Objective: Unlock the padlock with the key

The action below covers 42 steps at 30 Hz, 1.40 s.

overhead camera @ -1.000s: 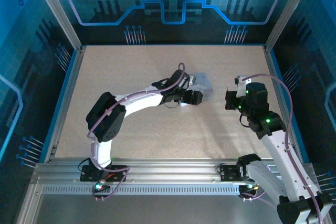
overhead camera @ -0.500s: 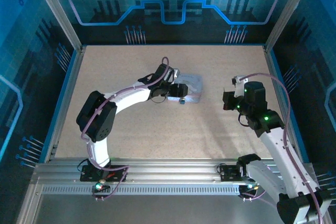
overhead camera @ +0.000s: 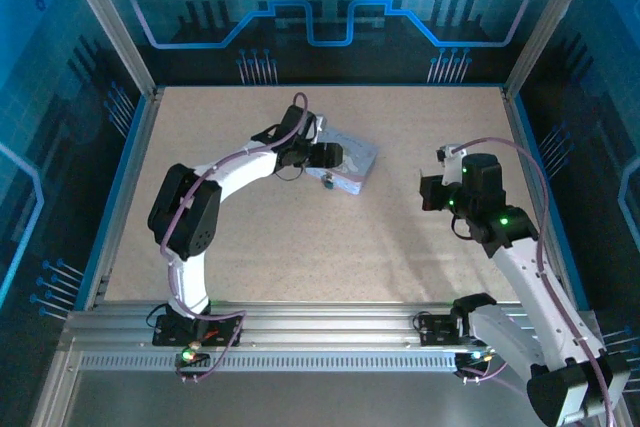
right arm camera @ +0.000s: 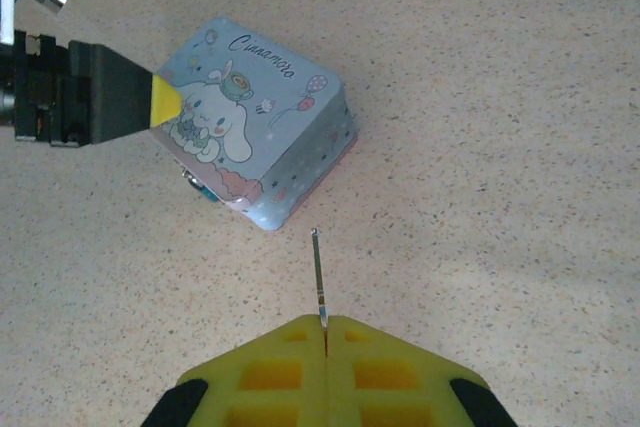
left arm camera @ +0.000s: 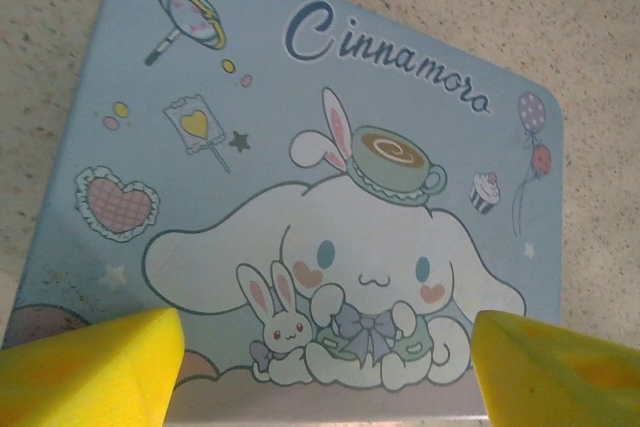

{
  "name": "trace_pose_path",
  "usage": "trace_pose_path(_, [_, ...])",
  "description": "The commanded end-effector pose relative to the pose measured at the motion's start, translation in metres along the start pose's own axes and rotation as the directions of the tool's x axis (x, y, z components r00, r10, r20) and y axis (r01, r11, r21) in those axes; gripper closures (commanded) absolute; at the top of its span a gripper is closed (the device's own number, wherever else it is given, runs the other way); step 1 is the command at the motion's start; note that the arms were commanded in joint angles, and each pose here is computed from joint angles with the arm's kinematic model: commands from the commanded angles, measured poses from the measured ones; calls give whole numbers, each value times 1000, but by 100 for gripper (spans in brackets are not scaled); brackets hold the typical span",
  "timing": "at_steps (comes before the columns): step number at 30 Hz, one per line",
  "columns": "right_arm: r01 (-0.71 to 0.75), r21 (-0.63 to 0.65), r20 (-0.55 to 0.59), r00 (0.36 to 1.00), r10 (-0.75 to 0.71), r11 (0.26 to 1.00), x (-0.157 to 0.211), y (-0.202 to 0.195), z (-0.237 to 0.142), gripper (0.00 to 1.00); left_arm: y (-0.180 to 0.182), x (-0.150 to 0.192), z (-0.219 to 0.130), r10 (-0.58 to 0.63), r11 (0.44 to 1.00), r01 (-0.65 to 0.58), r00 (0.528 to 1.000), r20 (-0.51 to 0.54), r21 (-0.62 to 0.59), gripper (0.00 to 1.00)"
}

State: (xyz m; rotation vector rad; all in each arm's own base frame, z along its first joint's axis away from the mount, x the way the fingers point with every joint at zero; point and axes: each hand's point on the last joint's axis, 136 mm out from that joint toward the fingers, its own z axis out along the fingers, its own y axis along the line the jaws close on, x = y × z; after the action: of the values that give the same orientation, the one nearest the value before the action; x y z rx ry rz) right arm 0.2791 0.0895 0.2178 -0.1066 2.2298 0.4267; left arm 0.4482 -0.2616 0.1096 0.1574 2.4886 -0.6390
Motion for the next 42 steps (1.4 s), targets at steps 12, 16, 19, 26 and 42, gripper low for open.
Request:
trace_pose_path(12, [-51, -207, -99, 995, 31, 977, 3, 36, 21, 100, -21, -12, -78, 108, 988, -127, 973, 203, 85, 17])
trace_pose_path(16, [-78, -277, -150, 988, 37, 958, 5, 54, 40, 100, -18, 16, -90, 96, 984, -126, 970, 224, 124, 17])
trace_pose_path(19, [-124, -313, -196, 979, 64, 942, 9, 65, 60, 100, -14, 37, -92, 96, 980, -132, 969, 226, 148, 16])
trace_pose_path(26, [-262, -374, -247, 953, 177, 890, -2, 80, 105, 100, -4, 69, -77, 10, 977, -54, 978, 209, 207, 17])
trace_pose_path(42, [-356, -372, -364, 905, 218, 857, 5, 94, 194, 100, 8, 77, -41, -108, 971, 66, 978, 177, 229, 21])
